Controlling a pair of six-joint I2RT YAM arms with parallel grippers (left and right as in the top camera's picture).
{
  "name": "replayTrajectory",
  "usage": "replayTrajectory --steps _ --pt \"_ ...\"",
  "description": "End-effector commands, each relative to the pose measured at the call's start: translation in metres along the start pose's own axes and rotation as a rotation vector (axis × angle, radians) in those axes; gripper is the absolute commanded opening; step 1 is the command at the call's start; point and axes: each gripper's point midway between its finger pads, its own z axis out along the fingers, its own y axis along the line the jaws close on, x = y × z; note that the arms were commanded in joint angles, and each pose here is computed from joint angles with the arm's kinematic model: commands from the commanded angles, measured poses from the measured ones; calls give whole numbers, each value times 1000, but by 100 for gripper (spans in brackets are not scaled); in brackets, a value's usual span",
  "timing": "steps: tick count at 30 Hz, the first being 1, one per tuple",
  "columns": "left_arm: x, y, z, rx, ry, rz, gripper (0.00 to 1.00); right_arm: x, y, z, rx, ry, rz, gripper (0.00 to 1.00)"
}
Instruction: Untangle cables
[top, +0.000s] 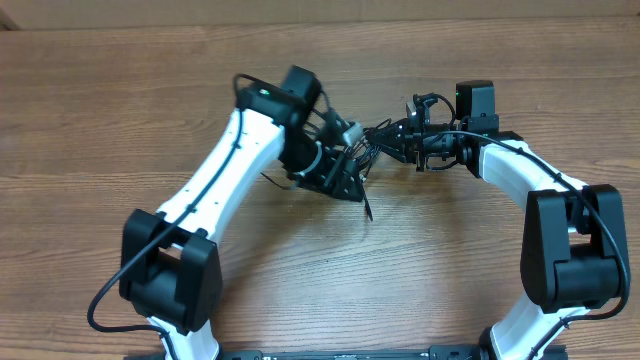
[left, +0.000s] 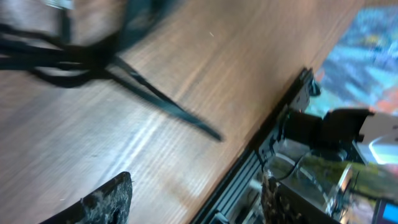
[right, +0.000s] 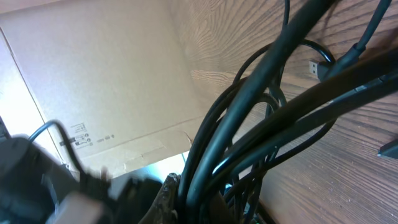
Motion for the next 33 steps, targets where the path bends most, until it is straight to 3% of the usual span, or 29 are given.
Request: replayTrajectory --steps 1,4,9,15,21,25,28,30,33 --pt "4 -18 9 -12 30 7 71 -1 2 0 2 -7 -16 4" --pt "8 -20 18 -67 51 -35 76 -1 2 0 3 -6 -12 4" --pt "7 -10 35 -266 27 -158 75 1 1 1 6 -1 -4 4" --pt "2 1 68 -390 -66 -269 76 1 1 1 7 1 -1 4" --pt "19 25 98 -474 -108 -401 73 2 1 1 7 1 -1 4" --pt "26 44 109 -502 -142 -482 70 2 1 1 7 1 -1 4" --pt "19 46 115 -479 -179 -466 66 2 1 1 7 1 -2 4" --pt "11 45 113 -475 -210 -450 57 1 1 1 7 1 -1 4" --pt "0 46 101 -505 -278 -431 55 1 1 1 7 1 -1 4"
